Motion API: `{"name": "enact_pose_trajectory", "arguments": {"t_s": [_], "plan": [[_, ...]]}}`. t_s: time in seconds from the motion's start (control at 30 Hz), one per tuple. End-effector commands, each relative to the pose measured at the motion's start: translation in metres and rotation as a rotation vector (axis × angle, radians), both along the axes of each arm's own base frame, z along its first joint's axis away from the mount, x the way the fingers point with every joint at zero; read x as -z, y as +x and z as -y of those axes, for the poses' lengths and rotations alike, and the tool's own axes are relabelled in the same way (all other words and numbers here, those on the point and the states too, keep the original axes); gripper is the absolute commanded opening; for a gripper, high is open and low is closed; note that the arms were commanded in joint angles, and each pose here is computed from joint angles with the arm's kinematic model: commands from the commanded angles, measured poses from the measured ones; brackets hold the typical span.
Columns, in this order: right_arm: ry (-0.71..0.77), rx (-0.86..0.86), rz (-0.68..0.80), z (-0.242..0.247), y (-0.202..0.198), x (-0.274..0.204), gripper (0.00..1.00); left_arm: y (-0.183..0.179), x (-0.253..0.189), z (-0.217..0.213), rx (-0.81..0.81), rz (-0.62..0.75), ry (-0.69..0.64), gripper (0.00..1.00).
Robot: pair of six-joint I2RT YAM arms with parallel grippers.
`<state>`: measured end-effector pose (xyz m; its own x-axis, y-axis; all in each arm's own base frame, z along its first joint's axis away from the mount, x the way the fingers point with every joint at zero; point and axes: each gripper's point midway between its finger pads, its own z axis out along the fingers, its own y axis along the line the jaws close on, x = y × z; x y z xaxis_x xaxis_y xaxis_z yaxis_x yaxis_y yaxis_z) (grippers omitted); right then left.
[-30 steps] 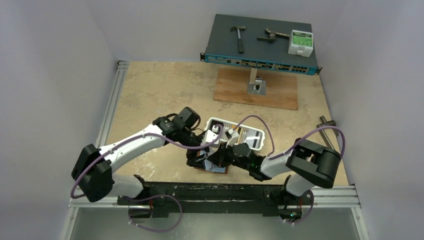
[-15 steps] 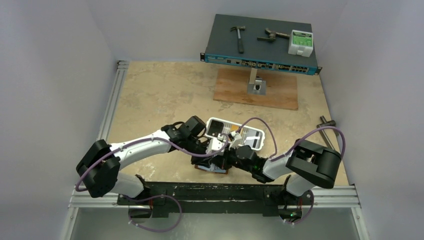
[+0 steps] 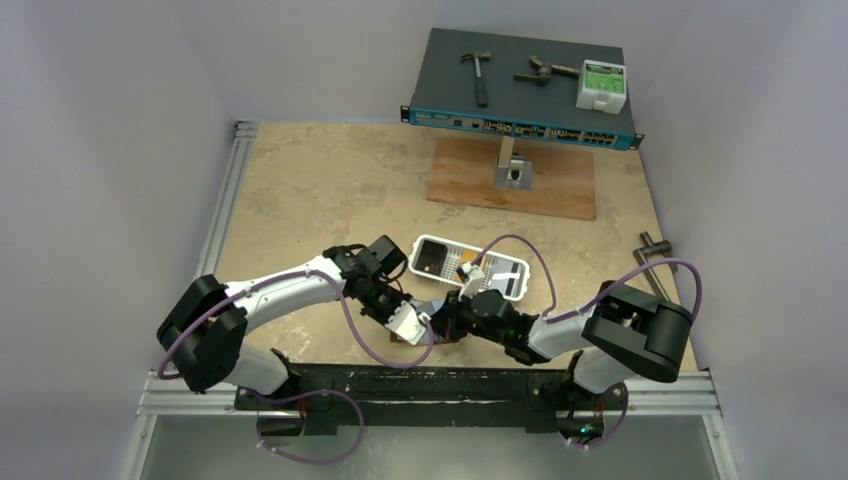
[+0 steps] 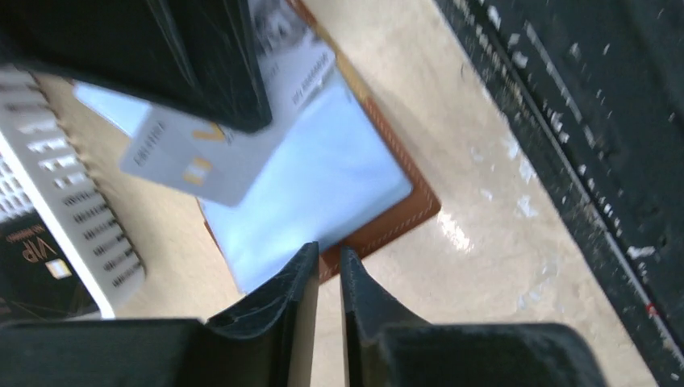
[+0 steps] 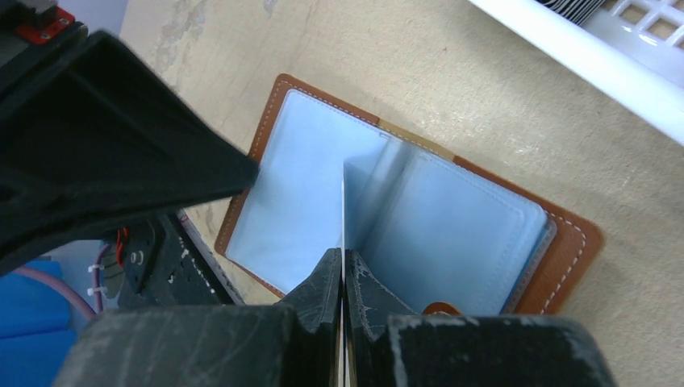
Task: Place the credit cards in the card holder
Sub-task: Insert the credit card into the card holder.
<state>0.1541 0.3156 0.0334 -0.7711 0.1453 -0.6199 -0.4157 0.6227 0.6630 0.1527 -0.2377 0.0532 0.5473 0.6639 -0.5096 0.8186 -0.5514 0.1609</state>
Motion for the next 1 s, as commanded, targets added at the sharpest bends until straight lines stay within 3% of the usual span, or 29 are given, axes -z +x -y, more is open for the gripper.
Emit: {"name": "enact_pose_trajectory", "arguments": {"t_s": [0.0,0.1,0.17,0.67,0.87,0.97], "plan": [[-0.039,-0.007,0.017,0.004,0.003,0.000,0.00,0.014,0.012,-0.013,0.194,0.110,0.041,0.23],[-0.042,-0.008,0.015,0.005,0.002,-0.001,0.00,0.022,0.011,0.000,0.199,0.147,-0.013,0.39],[-0.047,-0.004,0.009,0.007,0.001,0.000,0.00,0.022,0.011,0.008,0.216,0.158,-0.025,0.40],[-0.030,0.159,-0.013,0.027,0.015,-0.006,0.00,-0.010,0.035,0.020,0.320,0.119,0.015,0.33],[-0.083,0.187,-0.024,0.035,0.016,0.001,0.00,-0.006,0.040,0.023,0.254,0.084,0.063,0.31],[-0.079,0.190,-0.041,0.039,0.012,0.000,0.13,-0.006,0.044,0.021,0.221,0.072,0.088,0.28]]}}
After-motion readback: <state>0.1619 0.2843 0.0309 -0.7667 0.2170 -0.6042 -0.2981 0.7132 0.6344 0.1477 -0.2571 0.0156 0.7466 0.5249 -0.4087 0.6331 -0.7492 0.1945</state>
